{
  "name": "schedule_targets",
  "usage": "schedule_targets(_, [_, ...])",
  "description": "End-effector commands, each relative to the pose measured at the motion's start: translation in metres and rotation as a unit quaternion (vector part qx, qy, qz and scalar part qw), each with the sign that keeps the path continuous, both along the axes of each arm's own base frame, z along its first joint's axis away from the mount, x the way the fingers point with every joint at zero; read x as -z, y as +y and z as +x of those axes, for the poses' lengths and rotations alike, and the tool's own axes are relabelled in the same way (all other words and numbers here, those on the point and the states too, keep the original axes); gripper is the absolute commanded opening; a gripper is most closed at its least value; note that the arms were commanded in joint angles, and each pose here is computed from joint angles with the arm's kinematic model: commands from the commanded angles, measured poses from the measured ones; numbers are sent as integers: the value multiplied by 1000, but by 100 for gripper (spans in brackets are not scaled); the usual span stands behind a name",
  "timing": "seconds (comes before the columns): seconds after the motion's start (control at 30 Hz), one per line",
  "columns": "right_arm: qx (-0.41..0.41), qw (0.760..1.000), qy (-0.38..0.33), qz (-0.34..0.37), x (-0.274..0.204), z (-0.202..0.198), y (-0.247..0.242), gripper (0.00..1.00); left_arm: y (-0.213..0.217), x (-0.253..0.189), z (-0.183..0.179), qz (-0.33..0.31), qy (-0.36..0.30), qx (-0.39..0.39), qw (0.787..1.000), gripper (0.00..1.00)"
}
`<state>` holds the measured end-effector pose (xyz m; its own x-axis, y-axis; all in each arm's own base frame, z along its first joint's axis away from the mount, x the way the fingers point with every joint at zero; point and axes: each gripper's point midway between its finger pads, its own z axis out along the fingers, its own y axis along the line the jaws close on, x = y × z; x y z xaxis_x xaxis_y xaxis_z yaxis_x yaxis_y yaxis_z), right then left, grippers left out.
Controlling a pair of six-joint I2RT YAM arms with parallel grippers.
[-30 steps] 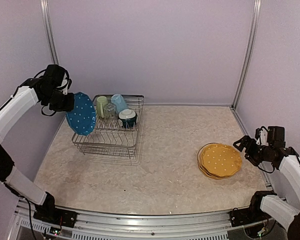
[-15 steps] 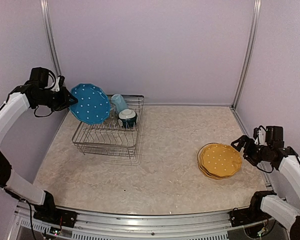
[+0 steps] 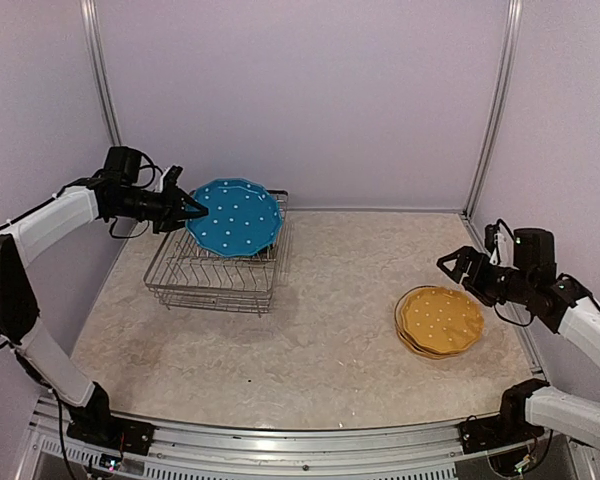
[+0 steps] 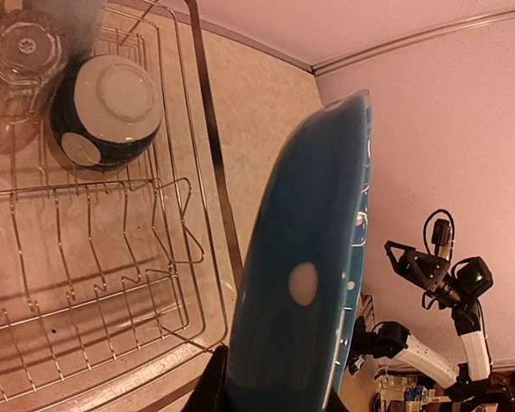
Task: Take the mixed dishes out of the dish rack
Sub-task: Pass from the left arm to the right
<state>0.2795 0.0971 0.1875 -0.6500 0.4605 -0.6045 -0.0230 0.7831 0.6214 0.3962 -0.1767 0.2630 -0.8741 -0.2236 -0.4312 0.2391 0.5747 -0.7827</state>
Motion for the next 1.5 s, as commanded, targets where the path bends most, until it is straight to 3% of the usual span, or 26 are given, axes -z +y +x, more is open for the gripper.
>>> schedule_targets(0.0, [-29, 998, -52, 36, -34, 14, 37, 100, -56, -31, -23, -64, -35, 107, 992, 0])
schedule_targets(0.37, [-214, 970, -54, 104, -39, 14, 215, 100, -130, 13, -58, -30, 11, 196, 980, 0])
schedule_targets(0.6, [-252, 952, -29, 170, -26, 19, 258, 93, -157, 26, -80, -3, 10, 236, 972, 0])
schedule_targets(0.9, [-240, 947, -19, 214, -16, 13, 256, 62, -164, 25, -85, -8, 10, 243, 970, 0])
schedule_targets(1.27, [-263, 934, -6, 244, -6, 10, 269, 41, -168, 29, -87, -19, 22, 253, 967, 0])
schedule_targets(1.33, [-265, 932, -8, 246, -8, 11, 270, 34, -168, 30, -86, -17, 21, 252, 967, 0])
schedule_targets(1.43, [-264, 932, -12, 249, -11, 10, 269, 13, -167, 31, -85, -12, 23, 250, 968, 0])
schedule_targets(1.47, [-263, 932, -13, 248, -11, 10, 269, 6, -167, 31, -84, -10, 23, 247, 969, 5])
